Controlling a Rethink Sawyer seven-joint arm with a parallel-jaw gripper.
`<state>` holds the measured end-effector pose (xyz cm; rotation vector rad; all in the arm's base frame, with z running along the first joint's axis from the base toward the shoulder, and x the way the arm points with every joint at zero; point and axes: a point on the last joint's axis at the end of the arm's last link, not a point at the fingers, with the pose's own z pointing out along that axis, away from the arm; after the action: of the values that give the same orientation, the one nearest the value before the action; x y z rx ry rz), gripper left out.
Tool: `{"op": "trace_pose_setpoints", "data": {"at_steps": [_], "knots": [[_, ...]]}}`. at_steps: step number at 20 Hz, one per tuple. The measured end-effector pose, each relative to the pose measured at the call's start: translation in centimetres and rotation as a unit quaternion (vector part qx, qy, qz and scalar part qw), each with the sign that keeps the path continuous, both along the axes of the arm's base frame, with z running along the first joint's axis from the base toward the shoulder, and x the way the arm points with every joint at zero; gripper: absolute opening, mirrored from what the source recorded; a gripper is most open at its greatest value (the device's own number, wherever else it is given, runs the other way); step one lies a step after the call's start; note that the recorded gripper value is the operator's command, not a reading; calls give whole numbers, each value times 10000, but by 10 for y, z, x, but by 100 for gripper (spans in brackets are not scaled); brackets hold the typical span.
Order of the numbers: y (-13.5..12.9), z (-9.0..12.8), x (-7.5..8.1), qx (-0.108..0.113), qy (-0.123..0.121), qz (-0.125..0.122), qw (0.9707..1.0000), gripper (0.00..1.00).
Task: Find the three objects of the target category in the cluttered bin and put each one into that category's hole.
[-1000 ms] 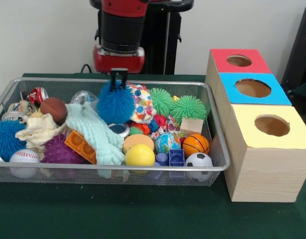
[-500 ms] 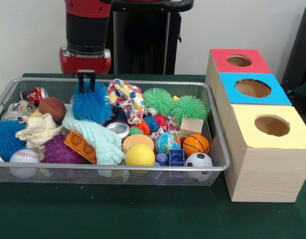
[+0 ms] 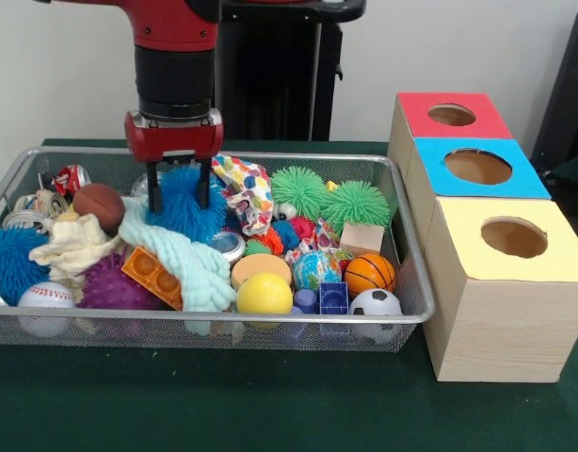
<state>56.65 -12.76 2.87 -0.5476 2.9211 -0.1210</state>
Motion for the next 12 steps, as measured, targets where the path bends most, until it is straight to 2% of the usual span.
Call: {"op": "trace_pose_setpoints", "data": {"at_steps": [6, 12], "knots": [[10, 8, 13, 94, -155, 88, 9998, 100], [15, 31, 30, 50, -318, 135, 9994, 100]]}}
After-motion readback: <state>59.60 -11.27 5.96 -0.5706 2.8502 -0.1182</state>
